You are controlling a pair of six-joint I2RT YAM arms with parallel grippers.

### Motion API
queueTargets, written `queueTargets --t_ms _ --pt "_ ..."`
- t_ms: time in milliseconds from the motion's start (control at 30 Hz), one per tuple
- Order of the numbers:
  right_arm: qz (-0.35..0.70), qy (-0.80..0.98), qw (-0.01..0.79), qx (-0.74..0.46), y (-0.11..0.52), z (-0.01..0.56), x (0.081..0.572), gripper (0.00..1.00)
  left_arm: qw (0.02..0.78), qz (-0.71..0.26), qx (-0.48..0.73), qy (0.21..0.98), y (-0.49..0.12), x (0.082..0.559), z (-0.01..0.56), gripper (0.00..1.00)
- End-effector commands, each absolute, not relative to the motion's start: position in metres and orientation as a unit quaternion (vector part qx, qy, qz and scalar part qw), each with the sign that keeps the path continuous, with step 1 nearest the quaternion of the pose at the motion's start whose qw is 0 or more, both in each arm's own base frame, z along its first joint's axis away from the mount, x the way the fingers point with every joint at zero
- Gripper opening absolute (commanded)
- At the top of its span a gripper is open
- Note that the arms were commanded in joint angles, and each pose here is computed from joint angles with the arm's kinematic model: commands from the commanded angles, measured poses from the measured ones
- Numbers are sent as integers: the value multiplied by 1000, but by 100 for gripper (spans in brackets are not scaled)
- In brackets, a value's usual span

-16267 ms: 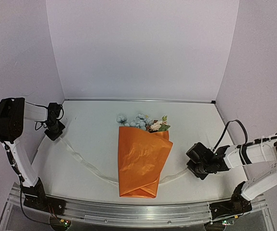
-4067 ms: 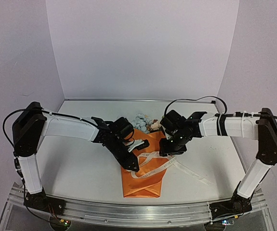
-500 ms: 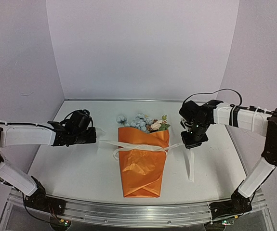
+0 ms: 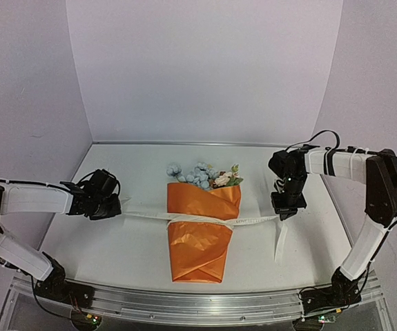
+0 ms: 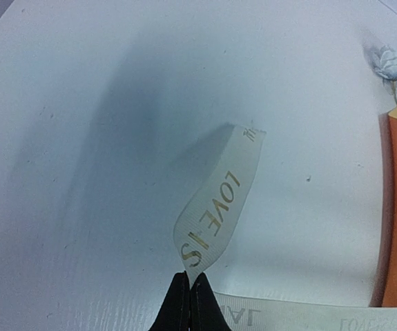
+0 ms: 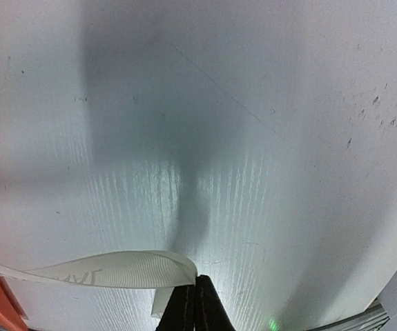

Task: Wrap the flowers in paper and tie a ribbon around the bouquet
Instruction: Adjust the ribbon on the folded bouquet.

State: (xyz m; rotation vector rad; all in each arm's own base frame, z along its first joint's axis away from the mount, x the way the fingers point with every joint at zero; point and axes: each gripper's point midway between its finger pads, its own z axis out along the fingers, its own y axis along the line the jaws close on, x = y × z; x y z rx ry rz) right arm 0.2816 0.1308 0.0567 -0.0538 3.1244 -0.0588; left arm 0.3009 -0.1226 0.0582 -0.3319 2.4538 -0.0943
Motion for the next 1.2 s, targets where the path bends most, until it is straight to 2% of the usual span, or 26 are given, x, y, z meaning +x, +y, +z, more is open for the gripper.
queueTargets --t_ms 0,167,233,300,400,533,633,767,933,1033,1167 --pt "-22 999 -33 -27 129 57 265 0 303 -47 -162 938 -120 294 48 0" --pt "-40 997 -45 -54 120 60 258 0 280 -47 -228 931 -111 281 32 4" --pt "-49 995 -54 -69 116 64 255 1 282 -57 -260 922 -107 278 31 12" --pt "-56 994 -59 -79 113 66 254 8 285 -69 -279 914 -106 277 32 22" --pt "-63 992 -60 -88 111 70 254 18 288 -81 -293 908 -106 277 38 43" --pt "-61 992 -54 -96 110 78 253 34 306 -103 -272 906 -111 282 60 54" --pt "-40 993 -43 -104 115 86 252 45 331 -131 -193 914 -129 292 82 59" --pt "32 991 -4 -126 143 95 253 50 362 -196 -32 911 -173 304 120 70" --pt "92 965 65 -237 187 98 252 53 358 -242 144 890 -223 310 151 71" --pt "142 941 74 -298 218 97 242 54 352 -247 237 871 -243 310 150 69" --pt "158 908 71 -381 240 86 228 55 387 -251 354 813 -268 304 155 69"
